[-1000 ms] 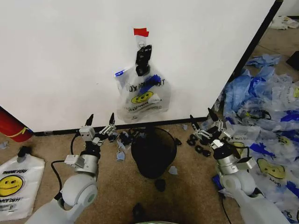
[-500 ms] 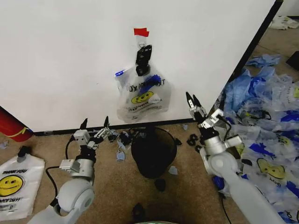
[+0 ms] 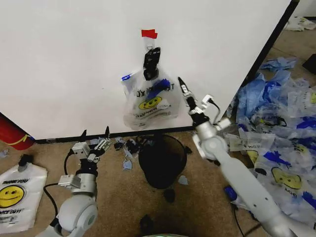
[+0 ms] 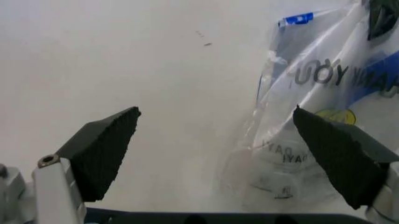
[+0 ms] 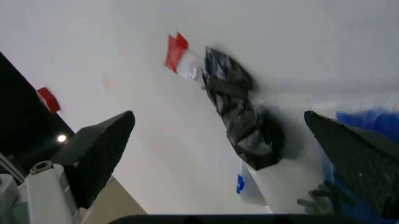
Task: Pick up the garbage bag from the wall and place it over the trash bin.
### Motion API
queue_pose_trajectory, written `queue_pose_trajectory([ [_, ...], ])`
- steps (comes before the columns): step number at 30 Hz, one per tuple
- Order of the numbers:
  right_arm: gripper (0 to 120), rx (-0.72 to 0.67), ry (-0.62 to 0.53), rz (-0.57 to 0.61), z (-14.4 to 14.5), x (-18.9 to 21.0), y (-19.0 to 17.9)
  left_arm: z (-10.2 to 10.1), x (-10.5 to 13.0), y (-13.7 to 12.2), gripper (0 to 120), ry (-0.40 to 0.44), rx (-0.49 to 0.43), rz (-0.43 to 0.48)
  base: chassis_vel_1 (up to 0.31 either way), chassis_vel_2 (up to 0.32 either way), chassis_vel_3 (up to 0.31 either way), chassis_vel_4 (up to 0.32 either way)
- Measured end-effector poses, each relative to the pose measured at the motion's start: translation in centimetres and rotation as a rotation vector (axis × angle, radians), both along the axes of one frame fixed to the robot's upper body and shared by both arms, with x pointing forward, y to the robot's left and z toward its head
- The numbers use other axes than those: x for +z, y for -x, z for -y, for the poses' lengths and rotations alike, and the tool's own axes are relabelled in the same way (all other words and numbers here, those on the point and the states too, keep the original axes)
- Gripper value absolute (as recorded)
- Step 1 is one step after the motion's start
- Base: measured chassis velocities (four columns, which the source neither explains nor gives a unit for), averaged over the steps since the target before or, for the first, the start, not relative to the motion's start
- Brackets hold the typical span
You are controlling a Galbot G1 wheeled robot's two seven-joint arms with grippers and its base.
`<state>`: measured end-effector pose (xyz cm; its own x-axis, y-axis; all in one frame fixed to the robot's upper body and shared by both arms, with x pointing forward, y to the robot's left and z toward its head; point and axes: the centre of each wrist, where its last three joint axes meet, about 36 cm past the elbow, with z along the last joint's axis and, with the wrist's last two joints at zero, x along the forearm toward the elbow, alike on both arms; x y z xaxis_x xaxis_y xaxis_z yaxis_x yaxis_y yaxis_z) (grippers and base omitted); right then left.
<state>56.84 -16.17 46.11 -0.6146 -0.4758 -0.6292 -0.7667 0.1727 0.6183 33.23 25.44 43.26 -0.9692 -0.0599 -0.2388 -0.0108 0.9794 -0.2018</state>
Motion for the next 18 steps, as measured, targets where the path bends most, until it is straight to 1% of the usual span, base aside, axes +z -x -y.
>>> queue_pose_trajectory([
  [5, 100, 0.021, -0.003, -0.02, -2.0, -0.4, -1.4, 0.0, 0.0, 0.1, 98, 0.003, 0.003, 0.0, 0.0, 0.0, 0.0, 0.0],
  [10, 100, 0.042, -0.008, -0.013, -4.0, -0.3, -2.9, 0.2, 0.0, 0.5, 98, 0.002, 0.004, 0.007, 0.0, 0.0, 0.0, 0.0],
  [13, 100, 0.049, -0.009, -0.012, -4.4, -0.1, -3.4, 0.2, 0.0, 0.7, 98, 0.008, 0.006, 0.01, 0.0, 0.0, 0.0, 0.0],
  [18, 100, 0.074, -0.016, -0.004, -6.0, -0.2, -4.3, 0.3, 0.1, 0.8, 98, 0.016, 0.008, 0.014, 0.0, 0.0, 0.0, 0.0],
])
